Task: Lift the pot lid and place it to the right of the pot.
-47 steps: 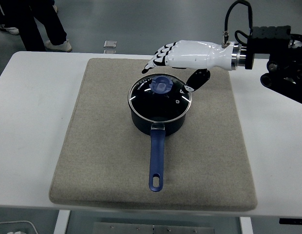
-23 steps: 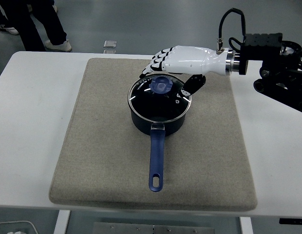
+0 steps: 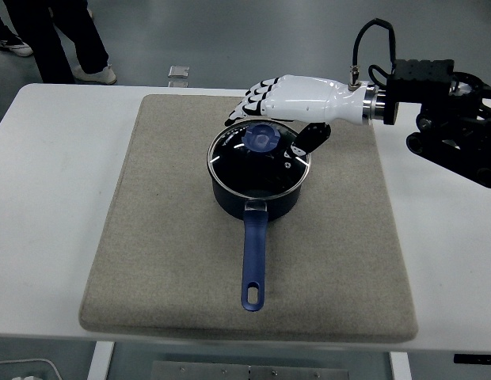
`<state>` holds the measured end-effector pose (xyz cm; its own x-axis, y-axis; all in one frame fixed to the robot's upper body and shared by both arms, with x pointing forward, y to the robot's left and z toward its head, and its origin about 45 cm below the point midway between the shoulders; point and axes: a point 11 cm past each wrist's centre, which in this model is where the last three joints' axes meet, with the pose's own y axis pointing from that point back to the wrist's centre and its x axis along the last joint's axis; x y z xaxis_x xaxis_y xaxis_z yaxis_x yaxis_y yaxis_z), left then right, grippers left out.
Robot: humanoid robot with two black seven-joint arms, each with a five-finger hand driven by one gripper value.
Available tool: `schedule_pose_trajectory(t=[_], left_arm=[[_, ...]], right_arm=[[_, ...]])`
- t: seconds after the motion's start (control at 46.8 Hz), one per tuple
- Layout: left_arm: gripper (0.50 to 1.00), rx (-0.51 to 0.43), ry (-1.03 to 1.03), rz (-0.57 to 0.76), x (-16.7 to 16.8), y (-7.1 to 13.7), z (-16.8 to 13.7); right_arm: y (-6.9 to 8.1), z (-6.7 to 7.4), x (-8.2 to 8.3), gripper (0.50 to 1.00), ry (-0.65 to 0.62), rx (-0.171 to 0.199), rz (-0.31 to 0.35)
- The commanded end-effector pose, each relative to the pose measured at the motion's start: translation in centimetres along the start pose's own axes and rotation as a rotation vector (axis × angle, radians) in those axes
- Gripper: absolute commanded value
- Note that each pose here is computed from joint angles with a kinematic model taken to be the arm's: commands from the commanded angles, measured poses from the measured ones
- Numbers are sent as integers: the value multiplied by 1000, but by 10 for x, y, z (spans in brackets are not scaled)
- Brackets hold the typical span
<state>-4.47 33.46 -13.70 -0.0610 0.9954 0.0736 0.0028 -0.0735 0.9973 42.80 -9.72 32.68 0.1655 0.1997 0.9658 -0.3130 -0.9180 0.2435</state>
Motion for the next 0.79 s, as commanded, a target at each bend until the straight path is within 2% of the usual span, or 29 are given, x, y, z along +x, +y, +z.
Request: schedule_pose_trajectory(t=[0.0,0.363,0.769], left_arm=[[1000,1,0,0,0,0,-1],[1000,-1,0,0,0,0,0],[1000,-1,0,0,0,0,0]], right_arm=[[-1,-1,-3,903,-5,1,-2],[-2,2,-7,905,6,-8,-8],[-9,0,-15,905,-10,-2,-17]])
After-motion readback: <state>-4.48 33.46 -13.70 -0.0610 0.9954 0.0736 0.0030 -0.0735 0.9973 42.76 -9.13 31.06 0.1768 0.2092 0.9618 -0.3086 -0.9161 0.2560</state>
